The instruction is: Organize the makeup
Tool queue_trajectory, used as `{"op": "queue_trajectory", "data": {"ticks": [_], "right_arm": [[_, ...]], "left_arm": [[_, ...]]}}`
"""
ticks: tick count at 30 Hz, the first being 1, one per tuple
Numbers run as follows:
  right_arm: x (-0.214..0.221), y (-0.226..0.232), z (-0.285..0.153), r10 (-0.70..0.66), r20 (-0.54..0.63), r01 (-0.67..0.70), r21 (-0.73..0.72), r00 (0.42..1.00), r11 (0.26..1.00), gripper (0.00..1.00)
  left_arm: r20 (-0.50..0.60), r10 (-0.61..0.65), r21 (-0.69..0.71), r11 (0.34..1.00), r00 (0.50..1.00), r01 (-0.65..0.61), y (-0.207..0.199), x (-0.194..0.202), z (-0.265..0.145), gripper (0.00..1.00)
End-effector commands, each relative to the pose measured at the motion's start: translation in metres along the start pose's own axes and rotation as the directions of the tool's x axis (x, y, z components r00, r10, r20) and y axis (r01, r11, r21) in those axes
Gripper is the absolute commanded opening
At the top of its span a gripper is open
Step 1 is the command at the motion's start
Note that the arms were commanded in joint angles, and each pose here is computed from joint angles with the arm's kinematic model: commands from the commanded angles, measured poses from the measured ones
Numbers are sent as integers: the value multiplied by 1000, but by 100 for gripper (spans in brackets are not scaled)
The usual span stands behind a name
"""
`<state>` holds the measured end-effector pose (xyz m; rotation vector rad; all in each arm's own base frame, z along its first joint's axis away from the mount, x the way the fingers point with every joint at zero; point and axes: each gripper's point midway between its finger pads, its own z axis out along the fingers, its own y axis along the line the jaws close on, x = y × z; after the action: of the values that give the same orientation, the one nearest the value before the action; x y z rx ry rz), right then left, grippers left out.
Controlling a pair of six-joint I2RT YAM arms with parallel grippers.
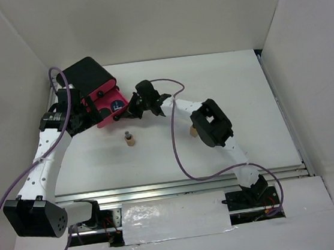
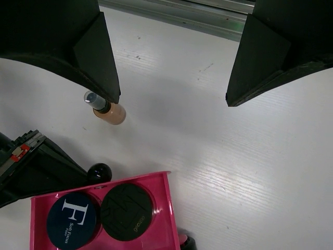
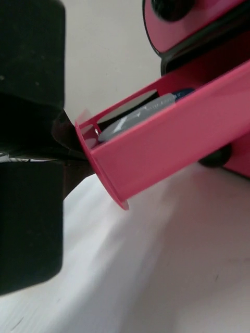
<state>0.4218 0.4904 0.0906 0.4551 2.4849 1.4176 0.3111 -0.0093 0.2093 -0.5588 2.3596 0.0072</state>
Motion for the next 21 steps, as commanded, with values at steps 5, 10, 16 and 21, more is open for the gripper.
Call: {"op": "queue_trajectory", "data": {"ticks": [5, 10, 16, 21], "right_arm": [[-5, 61, 11, -46, -16, 42, -204, 999, 978, 0], [-27, 80, 18, -45, 43, 54, -253, 998, 966, 2], [-61, 86, 26, 13, 118, 24, -304, 993, 952, 6], [-75, 89, 33, 52, 135, -3, -340, 989, 940, 8]], "left_arm": [[33, 15, -24, 1000, 999, -14, 4, -11, 2, 97], [26, 24, 4, 1000, 999, -24, 0, -5, 6, 97], [19, 23, 11, 1000, 1000, -24, 0, 0, 12, 98], [12, 25, 0, 1000, 1000, -25, 0, 0, 16, 98]]}}
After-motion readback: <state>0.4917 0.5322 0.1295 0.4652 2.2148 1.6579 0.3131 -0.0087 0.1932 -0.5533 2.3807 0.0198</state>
